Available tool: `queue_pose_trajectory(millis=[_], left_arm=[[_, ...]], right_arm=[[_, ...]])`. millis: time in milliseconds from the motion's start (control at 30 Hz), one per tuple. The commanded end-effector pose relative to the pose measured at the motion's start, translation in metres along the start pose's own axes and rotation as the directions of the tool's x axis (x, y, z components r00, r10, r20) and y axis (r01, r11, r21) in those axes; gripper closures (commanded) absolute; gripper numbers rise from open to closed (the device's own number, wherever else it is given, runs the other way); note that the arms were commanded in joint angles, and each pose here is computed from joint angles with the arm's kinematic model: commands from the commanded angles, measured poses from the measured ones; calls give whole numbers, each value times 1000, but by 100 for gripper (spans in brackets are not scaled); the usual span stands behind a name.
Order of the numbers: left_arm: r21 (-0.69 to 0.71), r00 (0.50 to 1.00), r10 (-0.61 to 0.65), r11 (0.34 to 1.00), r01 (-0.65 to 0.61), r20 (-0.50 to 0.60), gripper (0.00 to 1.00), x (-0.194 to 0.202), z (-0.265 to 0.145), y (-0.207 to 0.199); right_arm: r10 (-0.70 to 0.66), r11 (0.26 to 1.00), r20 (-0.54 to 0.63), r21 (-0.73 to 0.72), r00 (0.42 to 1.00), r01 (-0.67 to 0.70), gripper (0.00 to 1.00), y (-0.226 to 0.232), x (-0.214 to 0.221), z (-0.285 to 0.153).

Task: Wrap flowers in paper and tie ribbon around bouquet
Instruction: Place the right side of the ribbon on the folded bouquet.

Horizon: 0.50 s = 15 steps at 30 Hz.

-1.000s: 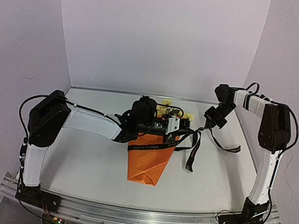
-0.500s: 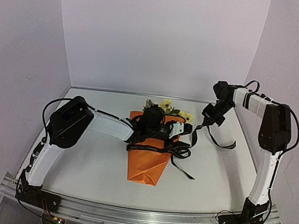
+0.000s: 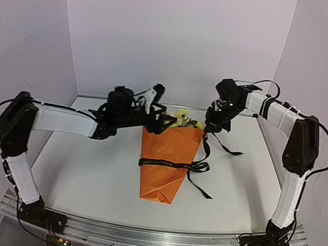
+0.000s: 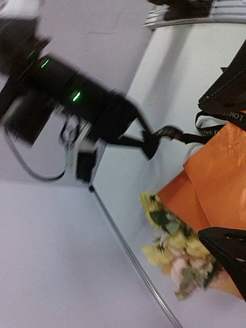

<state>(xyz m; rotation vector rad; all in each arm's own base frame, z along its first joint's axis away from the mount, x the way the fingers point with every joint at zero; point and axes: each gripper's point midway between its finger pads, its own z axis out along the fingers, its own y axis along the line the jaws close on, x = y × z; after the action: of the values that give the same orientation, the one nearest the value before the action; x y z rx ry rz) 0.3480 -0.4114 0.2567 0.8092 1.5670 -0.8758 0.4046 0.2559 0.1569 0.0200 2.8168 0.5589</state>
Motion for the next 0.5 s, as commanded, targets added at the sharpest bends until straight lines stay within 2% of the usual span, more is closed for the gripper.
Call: queue_pose_trajectory(millis=[0,100,200,333,400,467], left_arm=[[-201,953,-302,935,293,-18,22,24,-58,36],[-238,935,-346,917,321,-73,23,52,-73,36],[-235,918,-373,912,336,-133,25,72,-74,31],[-243,910,-382,909,339,-160,26,82,-77,30],[-255,910,-381,907,334,-165,27,85,-80,31],[-260,910,-374,910,323,-177,27,87,-82,32]], right_arm=[[-469,883,-148,-47,871,467,89,61,104,-7],[-460,880,-226,14,858,476,60,30,127,4],[-422,896,-215,52,881,441,35,17,126,-4],[-368,921,-159,75,916,382,22,24,110,-15],[-311,938,-132,115,941,327,21,25,95,-16],[-197,961,-120,172,973,215,22,17,81,-10]])
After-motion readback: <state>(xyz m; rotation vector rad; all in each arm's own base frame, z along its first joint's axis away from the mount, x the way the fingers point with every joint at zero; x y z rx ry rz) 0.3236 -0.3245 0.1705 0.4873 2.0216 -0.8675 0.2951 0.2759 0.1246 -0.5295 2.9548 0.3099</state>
